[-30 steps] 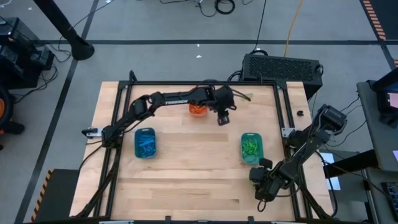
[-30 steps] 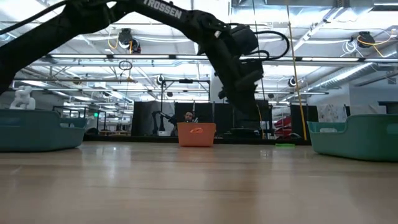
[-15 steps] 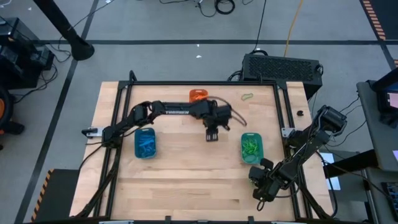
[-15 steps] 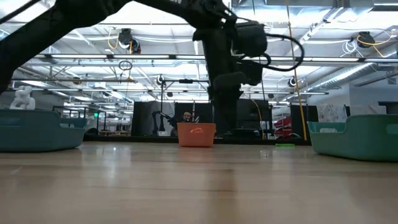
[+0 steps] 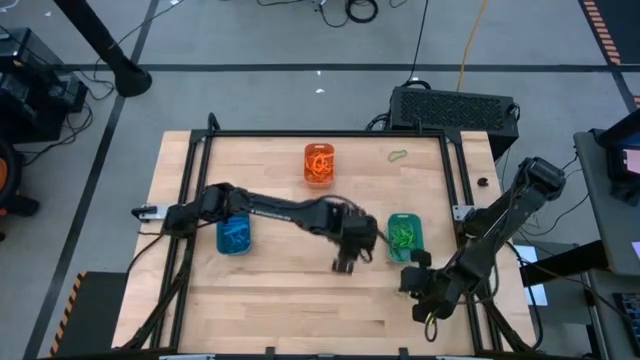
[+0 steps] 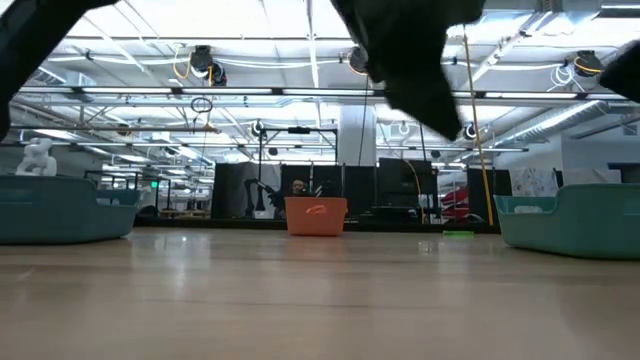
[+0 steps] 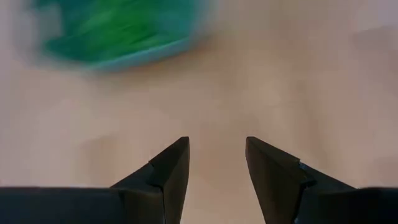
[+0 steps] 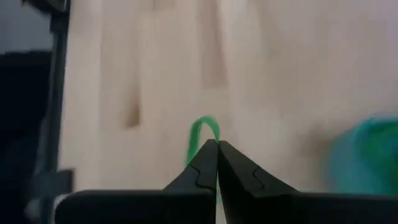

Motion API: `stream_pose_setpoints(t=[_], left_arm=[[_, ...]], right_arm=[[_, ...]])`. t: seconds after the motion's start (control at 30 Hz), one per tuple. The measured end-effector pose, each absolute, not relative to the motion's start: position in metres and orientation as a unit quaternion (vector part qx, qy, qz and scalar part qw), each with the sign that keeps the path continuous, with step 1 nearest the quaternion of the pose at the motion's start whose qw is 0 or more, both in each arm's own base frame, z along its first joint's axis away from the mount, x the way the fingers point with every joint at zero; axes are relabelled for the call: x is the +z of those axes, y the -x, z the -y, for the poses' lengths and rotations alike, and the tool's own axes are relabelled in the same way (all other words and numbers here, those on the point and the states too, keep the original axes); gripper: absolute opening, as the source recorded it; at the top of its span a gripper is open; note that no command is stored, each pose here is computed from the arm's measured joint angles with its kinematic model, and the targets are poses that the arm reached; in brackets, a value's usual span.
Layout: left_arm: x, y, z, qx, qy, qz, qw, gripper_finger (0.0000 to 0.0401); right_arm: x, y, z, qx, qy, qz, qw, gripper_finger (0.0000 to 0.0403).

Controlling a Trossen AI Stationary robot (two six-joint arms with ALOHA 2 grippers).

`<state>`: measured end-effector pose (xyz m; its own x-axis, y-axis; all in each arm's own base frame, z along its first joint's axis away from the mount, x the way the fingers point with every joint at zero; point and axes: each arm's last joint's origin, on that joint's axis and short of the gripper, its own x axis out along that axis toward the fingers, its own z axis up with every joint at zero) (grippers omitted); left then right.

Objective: Sort rubber bands into baskets
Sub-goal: Put the green rubber band into the green bin

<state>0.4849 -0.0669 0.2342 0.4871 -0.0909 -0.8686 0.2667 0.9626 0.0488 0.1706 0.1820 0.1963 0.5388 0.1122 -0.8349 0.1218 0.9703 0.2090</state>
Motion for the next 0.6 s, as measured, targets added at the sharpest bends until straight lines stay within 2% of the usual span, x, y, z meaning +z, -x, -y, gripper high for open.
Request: stream_pose_setpoints(t=[0.1, 0.27, 0.37, 0.6], left_arm=[[0.221, -0.488, 0.088, -0.184, -0.050, -0.432, 0.881, 0.0164], [0.196, -0.500, 0.091, -0.239, 0.081, -0.305, 0.918, 0.0164], [0.188, -0.500, 0.093, -0.232, 0.122, -0.231, 0.937, 0.0164], [0.171, -0.495, 0.089, -0.199, 0.146, -0.218, 0.944, 0.0164]], right_arm=[[0.210, -0.168, -0.173, -0.013, -0.090, -0.436, 0.895, 0.0001], [0.225, -0.167, -0.162, -0.028, -0.038, -0.380, 0.924, 0.0000], [0.227, -0.170, -0.158, -0.026, -0.022, -0.375, 0.926, 0.0000], [0.226, -0.177, -0.147, -0.050, -0.018, -0.381, 0.923, 0.0000]])
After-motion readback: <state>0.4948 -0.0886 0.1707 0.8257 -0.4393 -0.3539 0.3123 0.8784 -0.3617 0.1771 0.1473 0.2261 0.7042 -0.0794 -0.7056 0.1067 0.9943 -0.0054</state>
